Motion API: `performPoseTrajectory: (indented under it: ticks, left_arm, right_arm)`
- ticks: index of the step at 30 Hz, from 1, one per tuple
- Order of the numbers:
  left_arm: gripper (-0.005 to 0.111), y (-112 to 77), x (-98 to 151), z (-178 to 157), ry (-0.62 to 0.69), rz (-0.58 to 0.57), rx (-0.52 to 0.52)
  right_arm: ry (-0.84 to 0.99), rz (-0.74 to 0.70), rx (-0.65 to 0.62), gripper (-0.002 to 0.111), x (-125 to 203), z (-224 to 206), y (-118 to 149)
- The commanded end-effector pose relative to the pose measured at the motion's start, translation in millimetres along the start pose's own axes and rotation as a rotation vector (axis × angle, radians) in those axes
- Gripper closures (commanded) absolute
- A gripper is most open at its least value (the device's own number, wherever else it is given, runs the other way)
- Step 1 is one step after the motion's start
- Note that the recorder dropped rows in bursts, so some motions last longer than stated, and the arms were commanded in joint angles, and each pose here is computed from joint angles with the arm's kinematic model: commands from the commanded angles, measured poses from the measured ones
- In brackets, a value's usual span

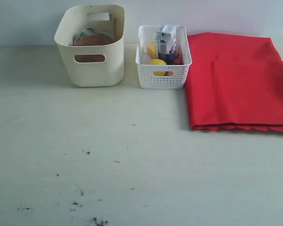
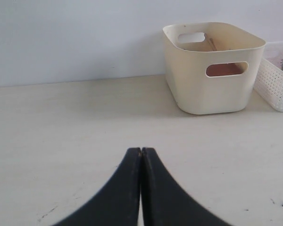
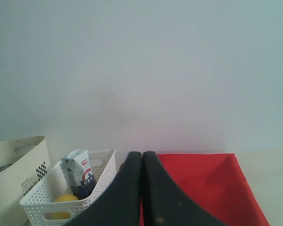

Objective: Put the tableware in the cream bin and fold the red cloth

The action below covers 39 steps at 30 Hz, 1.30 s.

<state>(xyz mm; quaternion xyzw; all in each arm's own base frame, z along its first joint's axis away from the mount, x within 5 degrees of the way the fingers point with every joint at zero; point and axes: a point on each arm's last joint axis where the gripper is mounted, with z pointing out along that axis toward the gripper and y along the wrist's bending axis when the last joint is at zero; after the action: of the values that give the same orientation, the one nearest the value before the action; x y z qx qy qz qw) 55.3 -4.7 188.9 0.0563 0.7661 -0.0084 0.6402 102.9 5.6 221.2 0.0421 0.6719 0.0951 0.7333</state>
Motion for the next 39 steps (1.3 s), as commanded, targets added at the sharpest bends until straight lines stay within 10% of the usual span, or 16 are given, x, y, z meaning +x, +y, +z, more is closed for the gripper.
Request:
performPoseTrajectory:
  ticks: [1,39]
  left_arm:
    - [0.104,0.1,0.1,-0.5,0.0,-0.008,-0.002]
    - [0.104,-0.4,4.8,-0.6,0.052,-0.014,0.003]
  right_arm:
    - [-0.008,-0.008,-0.004,0.108,0.4,-1.3,0.3]
    - [-0.009,-0.001,-0.001,0.108,0.3,-1.3,0.0]
